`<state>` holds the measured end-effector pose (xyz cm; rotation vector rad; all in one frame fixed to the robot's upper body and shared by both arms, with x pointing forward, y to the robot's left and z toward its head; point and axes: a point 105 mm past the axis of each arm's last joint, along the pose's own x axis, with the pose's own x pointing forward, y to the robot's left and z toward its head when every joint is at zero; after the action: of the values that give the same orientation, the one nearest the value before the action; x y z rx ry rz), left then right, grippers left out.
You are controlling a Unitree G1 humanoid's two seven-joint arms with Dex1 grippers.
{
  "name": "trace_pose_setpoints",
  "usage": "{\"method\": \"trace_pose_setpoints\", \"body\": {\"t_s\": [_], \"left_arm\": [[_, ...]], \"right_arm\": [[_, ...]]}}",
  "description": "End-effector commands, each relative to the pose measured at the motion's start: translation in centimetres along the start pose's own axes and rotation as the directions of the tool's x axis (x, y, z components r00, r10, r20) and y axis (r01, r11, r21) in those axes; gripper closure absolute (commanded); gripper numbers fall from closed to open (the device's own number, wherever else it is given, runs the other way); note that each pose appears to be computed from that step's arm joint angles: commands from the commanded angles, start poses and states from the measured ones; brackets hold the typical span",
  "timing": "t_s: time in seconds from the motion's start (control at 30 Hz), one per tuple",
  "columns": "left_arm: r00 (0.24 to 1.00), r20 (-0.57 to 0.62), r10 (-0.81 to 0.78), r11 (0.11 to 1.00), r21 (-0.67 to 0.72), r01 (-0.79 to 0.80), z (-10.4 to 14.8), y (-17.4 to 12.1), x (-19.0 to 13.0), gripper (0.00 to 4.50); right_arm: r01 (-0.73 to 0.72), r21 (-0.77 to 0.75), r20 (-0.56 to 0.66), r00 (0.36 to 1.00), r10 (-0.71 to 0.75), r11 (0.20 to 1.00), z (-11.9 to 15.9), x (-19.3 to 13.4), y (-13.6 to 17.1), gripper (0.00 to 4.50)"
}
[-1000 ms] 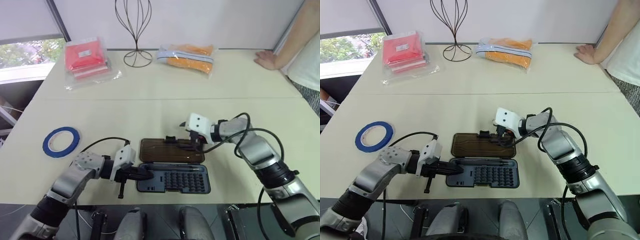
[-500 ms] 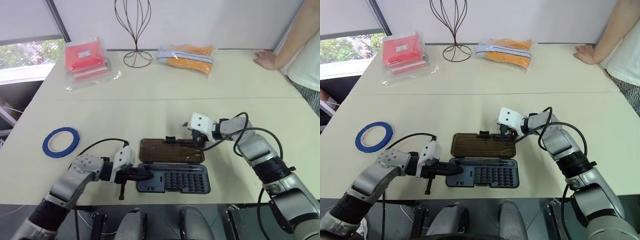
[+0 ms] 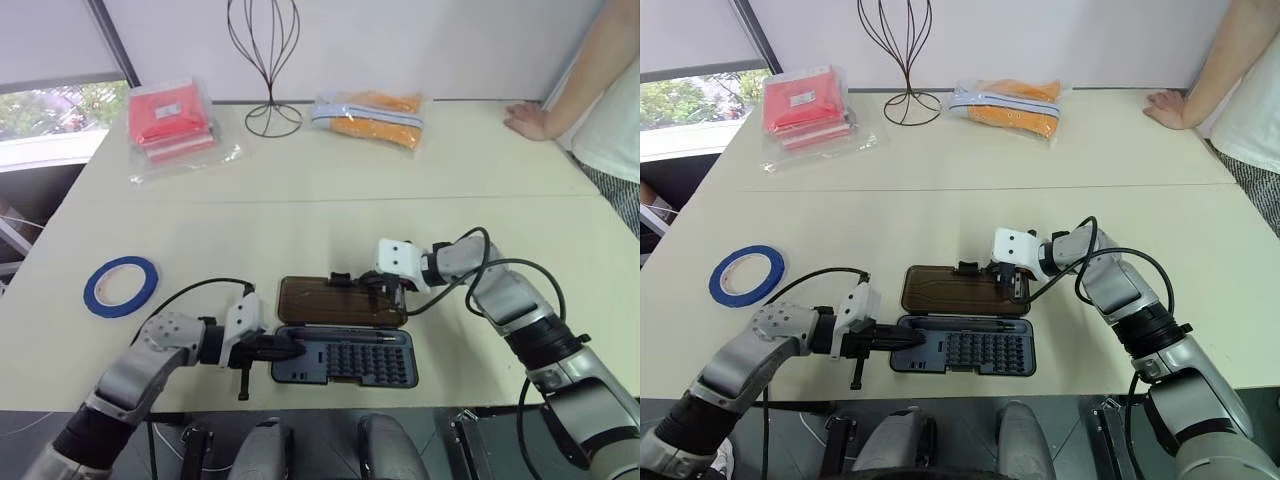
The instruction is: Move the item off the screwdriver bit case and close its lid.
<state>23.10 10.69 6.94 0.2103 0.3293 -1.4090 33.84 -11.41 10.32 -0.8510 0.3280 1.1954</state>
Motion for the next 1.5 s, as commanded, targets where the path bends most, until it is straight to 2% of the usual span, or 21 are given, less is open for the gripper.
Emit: {"method": "trace_pose_setpoints", "body": {"t_s": [0.03,0.23,0.4,0.53,0.7,0.87,0.97,1.23,1.5], "left_arm": [[0.995,-0.094,0.026,0.996,-0.088,-0.035,-2.6,-0.2,-0.5,4.5],[0.995,-0.053,0.085,0.989,-0.116,-0.091,-1.0,0.4,-1.6,4.5],[0.982,0.016,0.19,0.971,-0.155,-0.185,1.8,1.7,-4.8,4.5],[0.943,0.114,0.313,0.932,-0.228,-0.282,4.2,3.2,-7.5,4.5],[0.881,0.133,0.454,0.869,-0.283,-0.405,4.7,5.9,-10.2,4.5],[0.826,0.154,0.542,0.819,-0.316,-0.479,4.5,8.7,-10.9,4.5],[0.826,0.12,0.55,0.809,-0.321,-0.493,3.0,10.9,-9.2,4.5],[0.89,0.075,0.449,0.872,-0.254,-0.419,1.7,13.1,-4.3,4.5],[0.929,0.102,0.357,0.918,-0.225,-0.328,2.6,13.0,-2.0,4.5]], "right_arm": [[0.012,-0.018,-0.025,1.0,-0.013,1.0,-0.4,0.2,-0.1,4.44],[0.058,-0.072,-0.01,0.998,-0.059,0.996,0.5,-0.1,-0.7,4.44],[0.13,-0.154,0.018,0.992,-0.128,0.98,1.5,-0.6,-0.9,4.44],[0.183,-0.223,0.028,0.983,-0.182,0.957,2.1,-1.0,-0.9,4.44],[0.231,-0.291,0.029,0.972,-0.232,0.928,2.8,-1.6,-0.8,4.44],[0.266,-0.367,0.044,0.962,-0.269,0.891,3.8,-2.2,-0.8,4.44],[0.286,-0.427,0.078,0.957,-0.28,0.858,5.0,-2.7,-0.3,4.44],[0.325,-0.455,0.133,0.946,-0.297,0.829,6.8,-3.3,0.0,4.44],[0.334,-0.458,0.134,0.942,-0.307,0.824,7.0,-3.7,0.0,4.44]]}}
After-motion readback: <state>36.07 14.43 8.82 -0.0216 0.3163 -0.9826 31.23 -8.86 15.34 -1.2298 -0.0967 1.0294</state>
